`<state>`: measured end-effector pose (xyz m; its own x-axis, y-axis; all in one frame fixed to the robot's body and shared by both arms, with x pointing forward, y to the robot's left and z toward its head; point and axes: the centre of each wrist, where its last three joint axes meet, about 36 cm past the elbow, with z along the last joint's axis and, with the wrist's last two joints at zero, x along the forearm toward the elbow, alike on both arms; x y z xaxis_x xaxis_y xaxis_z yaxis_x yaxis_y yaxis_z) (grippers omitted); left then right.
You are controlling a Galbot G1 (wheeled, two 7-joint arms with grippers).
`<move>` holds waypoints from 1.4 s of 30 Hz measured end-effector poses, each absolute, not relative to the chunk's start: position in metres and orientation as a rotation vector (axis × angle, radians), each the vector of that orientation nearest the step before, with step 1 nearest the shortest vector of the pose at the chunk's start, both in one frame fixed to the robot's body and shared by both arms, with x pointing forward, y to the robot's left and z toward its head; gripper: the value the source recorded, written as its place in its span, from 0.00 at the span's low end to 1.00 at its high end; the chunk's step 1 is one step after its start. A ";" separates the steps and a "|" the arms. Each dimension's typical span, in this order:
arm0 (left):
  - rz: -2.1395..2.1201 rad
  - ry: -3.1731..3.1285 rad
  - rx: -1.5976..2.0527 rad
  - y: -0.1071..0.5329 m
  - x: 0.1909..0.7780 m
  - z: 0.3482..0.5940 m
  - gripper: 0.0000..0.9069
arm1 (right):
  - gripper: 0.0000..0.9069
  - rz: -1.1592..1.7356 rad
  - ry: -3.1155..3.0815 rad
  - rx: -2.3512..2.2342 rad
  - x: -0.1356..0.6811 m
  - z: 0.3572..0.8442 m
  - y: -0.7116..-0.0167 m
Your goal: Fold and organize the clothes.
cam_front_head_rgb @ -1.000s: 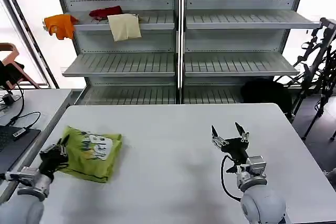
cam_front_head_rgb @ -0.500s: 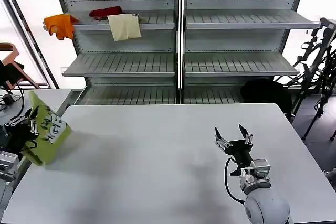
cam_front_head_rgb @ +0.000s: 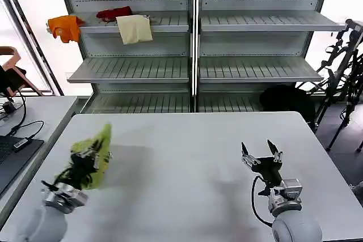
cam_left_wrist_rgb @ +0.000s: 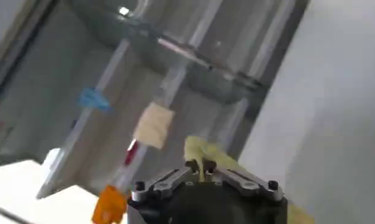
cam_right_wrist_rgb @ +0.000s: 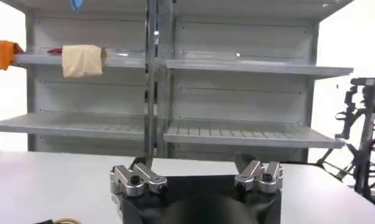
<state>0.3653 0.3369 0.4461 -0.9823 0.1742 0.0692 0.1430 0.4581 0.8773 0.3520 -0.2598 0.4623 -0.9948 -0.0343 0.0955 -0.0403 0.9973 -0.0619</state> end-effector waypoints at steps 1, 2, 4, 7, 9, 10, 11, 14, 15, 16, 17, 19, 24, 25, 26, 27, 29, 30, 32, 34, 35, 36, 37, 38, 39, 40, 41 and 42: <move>1.585 2.657 0.312 0.329 0.366 0.444 0.00 | 1.00 0.096 -3.045 0.054 0.352 0.462 -0.260; 1.573 2.659 0.332 0.320 0.366 0.443 0.00 | 1.00 0.094 -3.045 0.052 0.351 0.462 -0.260; 1.540 2.669 0.366 0.303 0.367 0.444 0.01 | 1.00 0.093 -3.046 0.047 0.351 0.462 -0.259; 1.463 2.707 0.395 0.281 0.368 0.449 0.01 | 1.00 0.096 -3.046 0.040 0.352 0.463 -0.259; 1.392 2.749 0.411 0.265 0.368 0.453 0.01 | 1.00 0.098 -3.046 0.036 0.352 0.463 -0.258; 1.356 2.769 0.416 0.259 0.368 0.455 0.01 | 1.00 0.100 -3.048 0.036 0.352 0.464 -0.257; 1.318 2.792 0.423 0.252 0.367 0.457 0.01 | 1.00 0.101 -3.048 0.037 0.352 0.464 -0.256; 1.216 2.869 0.450 0.232 0.367 0.460 0.04 | 1.00 0.105 -3.051 0.043 0.353 0.466 -0.253; 1.181 2.897 0.463 0.225 0.367 0.460 0.21 | 1.00 0.105 -3.051 0.045 0.353 0.467 -0.252; 1.153 2.921 0.474 0.220 0.367 0.459 0.77 | 1.00 0.105 -3.050 0.045 0.353 0.467 -0.251; 1.125 2.943 0.485 0.214 0.366 0.459 1.00 | 1.00 0.104 -3.049 0.049 0.353 0.468 -0.250; 1.066 2.984 0.513 0.201 0.365 0.457 1.00 | 1.00 0.099 -3.048 0.054 0.353 0.469 -0.247; 0.901 3.081 0.601 0.168 0.362 0.452 1.00 | 1.00 0.080 -3.045 0.070 0.353 0.473 -0.239; 0.869 3.096 0.624 0.161 0.361 0.451 1.00 | 1.00 0.076 -3.045 0.074 0.354 0.475 -0.237; 0.834 3.109 0.649 0.155 0.360 0.450 1.00 | 1.00 0.073 -3.044 0.078 0.354 0.476 -0.235; 0.806 3.119 0.669 0.149 0.359 0.450 1.00 | 1.00 0.070 -3.042 0.085 0.354 0.477 -0.233; 0.755 3.132 0.719 0.138 0.357 0.450 1.00 | 1.00 0.067 -3.038 0.097 0.353 0.478 -0.231; 0.736 3.136 0.739 0.134 0.356 0.451 1.00 | 1.00 0.065 -3.035 0.104 0.353 0.479 -0.229; 0.702 3.141 0.766 0.129 0.356 0.453 1.00 | 1.00 0.060 -3.027 0.121 0.352 0.479 -0.226; 0.673 3.141 0.786 0.126 0.357 0.457 1.00 | 1.00 0.043 -3.015 0.147 0.350 0.480 -0.223; 0.658 3.143 0.791 0.125 0.357 0.459 1.00 | 1.00 0.033 -3.008 0.160 0.350 0.481 -0.222; 0.644 3.147 0.796 0.125 0.357 0.461 1.00 | 1.00 0.020 -3.002 0.175 0.349 0.482 -0.221; 0.632 3.151 0.798 0.126 0.358 0.462 1.00 | 1.00 -0.003 -2.994 0.193 0.349 0.483 -0.219; 0.621 3.155 0.794 0.129 0.359 0.464 1.00 | 1.00 -0.034 -2.982 0.213 0.348 0.484 -0.217; 0.611 3.158 0.783 0.132 0.360 0.467 1.00 | 1.00 -0.064 -2.970 0.230 0.349 0.484 -0.215; 0.601 3.162 0.773 0.136 0.361 0.470 1.00 | 1.00 -0.097 -2.957 0.253 0.349 0.484 -0.212; 0.591 3.166 0.758 0.141 0.362 0.473 1.00 | 1.00 -0.127 -2.943 0.277 0.349 0.485 -0.210; 0.584 3.170 0.741 0.146 0.364 0.475 1.00 | 1.00 -0.163 -2.928 0.304 0.350 0.485 -0.206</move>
<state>0.3637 0.1462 0.4752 -0.8867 0.3974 0.2364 0.4556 0.8384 0.2993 0.3497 -0.2064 0.4850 -0.9603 -0.2132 0.1801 -0.1920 0.9730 0.1284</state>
